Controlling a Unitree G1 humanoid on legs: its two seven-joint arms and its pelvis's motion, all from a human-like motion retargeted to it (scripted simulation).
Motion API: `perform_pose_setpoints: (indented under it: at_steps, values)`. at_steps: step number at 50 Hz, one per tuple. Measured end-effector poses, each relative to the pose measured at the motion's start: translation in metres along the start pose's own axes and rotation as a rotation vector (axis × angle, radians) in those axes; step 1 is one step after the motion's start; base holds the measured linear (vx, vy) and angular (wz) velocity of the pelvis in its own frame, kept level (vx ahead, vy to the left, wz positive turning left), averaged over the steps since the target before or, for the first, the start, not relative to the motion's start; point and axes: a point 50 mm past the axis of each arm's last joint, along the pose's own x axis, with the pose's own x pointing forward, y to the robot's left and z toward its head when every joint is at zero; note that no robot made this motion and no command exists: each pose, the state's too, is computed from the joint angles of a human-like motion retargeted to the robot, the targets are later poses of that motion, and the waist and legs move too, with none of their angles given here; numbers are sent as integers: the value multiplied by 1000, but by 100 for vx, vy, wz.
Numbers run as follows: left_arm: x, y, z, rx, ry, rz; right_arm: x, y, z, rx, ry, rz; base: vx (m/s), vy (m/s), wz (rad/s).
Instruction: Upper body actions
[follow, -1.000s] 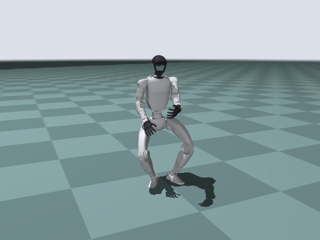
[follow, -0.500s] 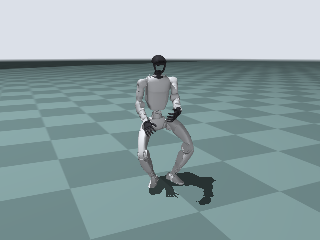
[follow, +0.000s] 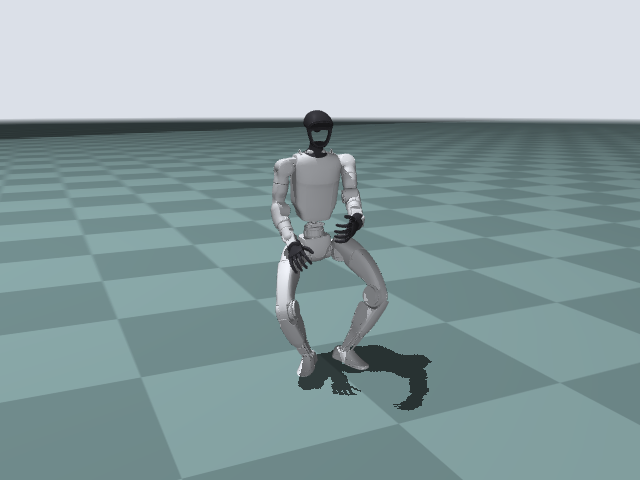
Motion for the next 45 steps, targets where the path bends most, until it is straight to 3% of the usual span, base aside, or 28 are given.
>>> perform_pose_setpoints:
  at_steps: [12, 21, 29, 45]
  values:
    - [1, -1, 1, -120, -40, 26, 0, 2, 2, 5, -5, 5, 0, 0, 0]
    - [9, -3, 39, 0, -149, 32, 0, 0, 1, -1, -5, 2, 0, 0, 0]
    - [4, 8, 26, 177, -65, 104, 0, 1, 1, -1, -5, 1, 0, 0, 0]
    - [1, 11, 21, 99, -109, 200, -1, 2, 1, 4, -2, 2, 0, 0, 0]
